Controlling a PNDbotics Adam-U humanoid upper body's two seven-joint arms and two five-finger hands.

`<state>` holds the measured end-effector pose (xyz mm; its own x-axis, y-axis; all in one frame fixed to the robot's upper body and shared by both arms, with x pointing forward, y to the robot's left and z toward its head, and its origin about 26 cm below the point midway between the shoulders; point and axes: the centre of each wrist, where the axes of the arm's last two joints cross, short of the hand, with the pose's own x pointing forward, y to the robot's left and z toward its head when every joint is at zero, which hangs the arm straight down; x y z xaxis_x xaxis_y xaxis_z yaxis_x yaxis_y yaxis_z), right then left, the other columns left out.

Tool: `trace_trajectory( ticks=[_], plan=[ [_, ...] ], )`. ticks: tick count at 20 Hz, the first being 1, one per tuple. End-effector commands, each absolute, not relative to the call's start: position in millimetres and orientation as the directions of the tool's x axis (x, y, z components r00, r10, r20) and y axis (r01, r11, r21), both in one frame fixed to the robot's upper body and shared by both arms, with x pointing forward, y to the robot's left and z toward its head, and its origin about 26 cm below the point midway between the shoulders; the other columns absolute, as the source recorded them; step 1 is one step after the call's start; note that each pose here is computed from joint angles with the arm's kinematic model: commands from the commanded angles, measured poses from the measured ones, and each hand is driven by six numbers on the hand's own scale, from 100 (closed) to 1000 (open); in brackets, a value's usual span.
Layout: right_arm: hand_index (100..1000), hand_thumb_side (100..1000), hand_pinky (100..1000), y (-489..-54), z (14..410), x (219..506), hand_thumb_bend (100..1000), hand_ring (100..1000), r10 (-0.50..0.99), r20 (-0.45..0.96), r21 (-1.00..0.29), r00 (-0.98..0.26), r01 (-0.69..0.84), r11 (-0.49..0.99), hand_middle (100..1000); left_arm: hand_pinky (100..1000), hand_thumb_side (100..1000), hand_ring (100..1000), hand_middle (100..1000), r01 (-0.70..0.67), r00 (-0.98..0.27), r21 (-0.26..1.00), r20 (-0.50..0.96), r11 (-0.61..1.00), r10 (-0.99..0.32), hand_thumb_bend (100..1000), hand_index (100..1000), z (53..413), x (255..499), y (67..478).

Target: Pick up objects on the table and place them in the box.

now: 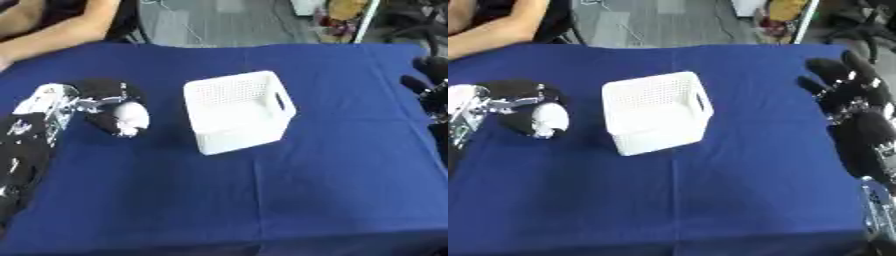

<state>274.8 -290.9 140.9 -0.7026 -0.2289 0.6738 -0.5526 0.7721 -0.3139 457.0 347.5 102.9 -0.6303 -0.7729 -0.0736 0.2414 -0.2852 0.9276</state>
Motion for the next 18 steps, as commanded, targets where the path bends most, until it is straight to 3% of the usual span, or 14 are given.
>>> trace_trajectory(
  ticks=[1,3,4,6,7,8,11,14,18],
  plan=[
    [1000,589,969,-291.4,148.0,273.9,181,1000,-0.227,0.656,-0.333,-0.72,-0.546,0.769,889,704,746,754,757,0.22,-0.619,0.929,-0.102,-0.297,-0.779,763,925,113.8,459.0,352.9],
    [1000,589,968,-291.5,148.0,273.9,181,1000,-0.227,0.656,-0.332,-0.72,-0.546,0.769,889,634,700,706,737,0.226,-0.613,0.926,-0.106,-0.301,-0.783,705,901,113.1,458.4,354.5],
    [1000,588,969,-291.6,147.9,273.9,180,1000,-0.227,0.656,-0.332,-0.72,-0.545,0.77,889,474,495,559,660,0.226,-0.608,0.927,-0.105,-0.299,-0.787,454,841,112.9,458.1,355.4],
    [1000,590,969,-291.6,147.8,273.8,179,1000,-0.227,0.656,-0.332,-0.72,-0.545,0.77,889,297,314,439,590,0.221,-0.594,0.934,-0.1,-0.281,-0.799,269,782,112.7,457.0,357.4],
    [1000,590,969,-291.7,147.7,273.8,178,1000,-0.226,0.657,-0.331,-0.719,-0.545,0.77,889,145,181,341,536,0.215,-0.583,0.94,-0.094,-0.265,-0.807,111,724,112.5,456.2,358.6],
    [1000,590,969,-291.7,147.7,273.7,178,1000,-0.226,0.657,-0.331,-0.719,-0.545,0.77,889,100,109,266,494,0.207,-0.572,0.946,-0.088,-0.248,-0.815,100,665,112.2,455.5,359.5],
    [1000,590,969,-291.8,147.7,273.7,178,1000,-0.226,0.656,-0.331,-0.72,-0.544,0.771,889,100,260,116,408,0.185,-0.55,0.962,-0.067,-0.2,-0.832,100,546,110.4,453.2,361.0],
    [1000,590,969,-291.8,147.7,273.7,177,1000,-0.226,0.657,-0.331,-0.72,-0.544,0.771,889,100,364,100,366,0.183,-0.538,0.968,-0.048,-0.172,-0.842,100,493,107.2,451.2,362.3],
    [1000,590,969,-292.0,147.8,273.7,176,1000,-0.225,0.656,-0.331,-0.72,-0.543,0.772,889,100,377,100,344,0.192,-0.527,0.97,-0.025,-0.148,-0.849,100,465,105.2,449.5,363.8]
  ],
)
